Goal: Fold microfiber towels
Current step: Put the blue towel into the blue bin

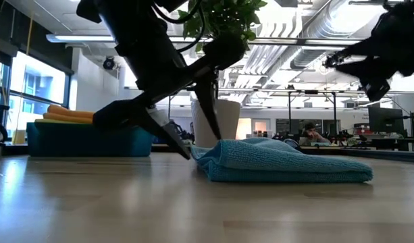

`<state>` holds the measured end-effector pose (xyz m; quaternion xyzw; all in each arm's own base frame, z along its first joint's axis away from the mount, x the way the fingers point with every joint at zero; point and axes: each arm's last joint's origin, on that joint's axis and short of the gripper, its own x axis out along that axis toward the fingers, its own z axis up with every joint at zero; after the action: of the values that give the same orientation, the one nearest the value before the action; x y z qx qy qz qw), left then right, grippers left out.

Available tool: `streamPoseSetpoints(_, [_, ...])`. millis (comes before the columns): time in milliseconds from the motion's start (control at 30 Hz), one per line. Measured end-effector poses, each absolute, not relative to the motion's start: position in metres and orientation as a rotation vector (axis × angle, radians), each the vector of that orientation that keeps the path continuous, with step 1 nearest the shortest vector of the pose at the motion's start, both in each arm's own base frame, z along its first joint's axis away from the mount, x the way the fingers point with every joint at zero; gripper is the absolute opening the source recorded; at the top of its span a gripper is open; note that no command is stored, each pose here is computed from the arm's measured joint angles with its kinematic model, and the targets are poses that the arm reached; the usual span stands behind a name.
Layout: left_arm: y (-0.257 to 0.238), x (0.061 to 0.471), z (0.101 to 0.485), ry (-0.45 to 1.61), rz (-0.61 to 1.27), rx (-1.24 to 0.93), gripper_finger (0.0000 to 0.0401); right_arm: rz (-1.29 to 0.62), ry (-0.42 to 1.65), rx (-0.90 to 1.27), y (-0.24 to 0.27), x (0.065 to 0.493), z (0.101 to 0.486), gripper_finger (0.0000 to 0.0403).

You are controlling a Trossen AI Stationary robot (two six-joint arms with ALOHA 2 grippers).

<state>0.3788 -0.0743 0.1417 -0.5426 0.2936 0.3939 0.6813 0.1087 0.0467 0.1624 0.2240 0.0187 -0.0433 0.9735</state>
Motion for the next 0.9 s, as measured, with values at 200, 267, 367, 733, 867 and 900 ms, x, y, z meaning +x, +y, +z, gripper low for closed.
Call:
streamPoseSetpoints(200, [-0.075, 0.371, 0.138, 0.694, 0.962, -1.199, 0.0198, -0.375, 0.021, 0.304, 0.036, 0.108, 0.158, 0.0149])
streamPoseSetpoints(267, [-0.075, 0.371, 0.138, 0.692, 0.961, -1.199, 0.0198, -0.374, 0.035, 0.238, 0.036, 0.108, 0.158, 0.0149])
streamPoseSetpoints(367, [-0.075, 0.373, 0.139, 0.682, 0.947, -1.193, 0.0198, -0.347, 0.054, 0.157, 0.036, 0.108, 0.158, 0.0149])
streamPoseSetpoints(733, [-0.075, 0.379, 0.128, 0.662, 0.937, -1.204, 0.0198, -0.344, 0.069, 0.076, 0.036, 0.108, 0.158, 0.0149])
streamPoseSetpoints(867, [-0.074, 0.380, 0.125, 0.660, 0.946, -1.199, 0.0198, -0.343, 0.079, 0.068, 0.037, 0.108, 0.157, 0.0149])
streamPoseSetpoints(900, [-0.074, 0.380, 0.125, 0.660, 0.948, -1.197, 0.0198, -0.344, 0.082, 0.065, 0.036, 0.108, 0.157, 0.0149])
